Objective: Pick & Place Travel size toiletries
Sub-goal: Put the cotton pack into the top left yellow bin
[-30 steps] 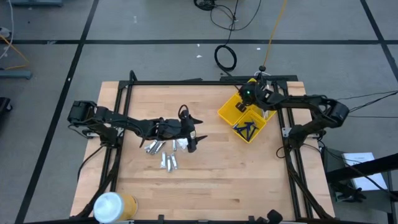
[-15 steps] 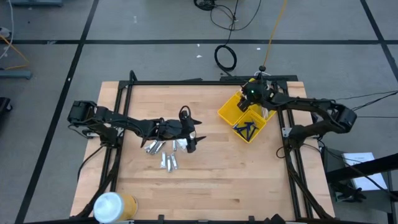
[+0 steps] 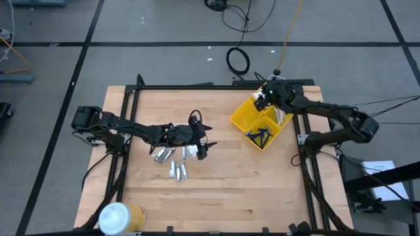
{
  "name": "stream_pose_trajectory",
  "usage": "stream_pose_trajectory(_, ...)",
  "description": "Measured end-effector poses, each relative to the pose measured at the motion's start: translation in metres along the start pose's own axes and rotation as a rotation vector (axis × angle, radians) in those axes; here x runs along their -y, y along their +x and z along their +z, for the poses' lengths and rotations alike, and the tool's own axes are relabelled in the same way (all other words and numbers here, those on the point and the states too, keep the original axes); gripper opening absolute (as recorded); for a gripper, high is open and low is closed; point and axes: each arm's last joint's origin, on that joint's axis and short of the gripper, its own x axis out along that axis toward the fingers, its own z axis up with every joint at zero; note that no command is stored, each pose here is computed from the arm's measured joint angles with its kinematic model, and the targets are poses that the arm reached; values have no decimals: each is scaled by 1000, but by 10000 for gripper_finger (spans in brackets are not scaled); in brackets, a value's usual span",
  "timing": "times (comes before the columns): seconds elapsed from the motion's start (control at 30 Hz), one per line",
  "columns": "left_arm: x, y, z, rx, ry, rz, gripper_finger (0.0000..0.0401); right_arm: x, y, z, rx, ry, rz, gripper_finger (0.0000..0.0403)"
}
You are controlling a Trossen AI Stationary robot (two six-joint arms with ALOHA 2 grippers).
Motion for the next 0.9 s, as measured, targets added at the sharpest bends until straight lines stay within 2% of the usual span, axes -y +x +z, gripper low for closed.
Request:
stream_pose_trajectory(0.23,0,0,-2,-18,-11,2,326,-2,33,-19,-155,-11,43,220)
stream_pose_trajectory(0.43,-1,0,-2,-24,-20,4,326,-4,39,-23,-181,-7,42,207)
stream_pose_trajectory(0.57,-1,0,-2,-24,-20,4,326,1,26,-16,-136,-1,42,205)
stream_pose_trajectory(0.77,-2,0,-2,-25,-22,7,326,11,-9,4,27,70,62,204)
stream_pose_trajectory(0.83,-2,0,-3,-33,-23,8,326,12,-22,9,76,108,141,204)
stream_pose_trajectory(0.9,-2,0,-7,-69,-22,2,326,11,-36,13,121,131,271,206)
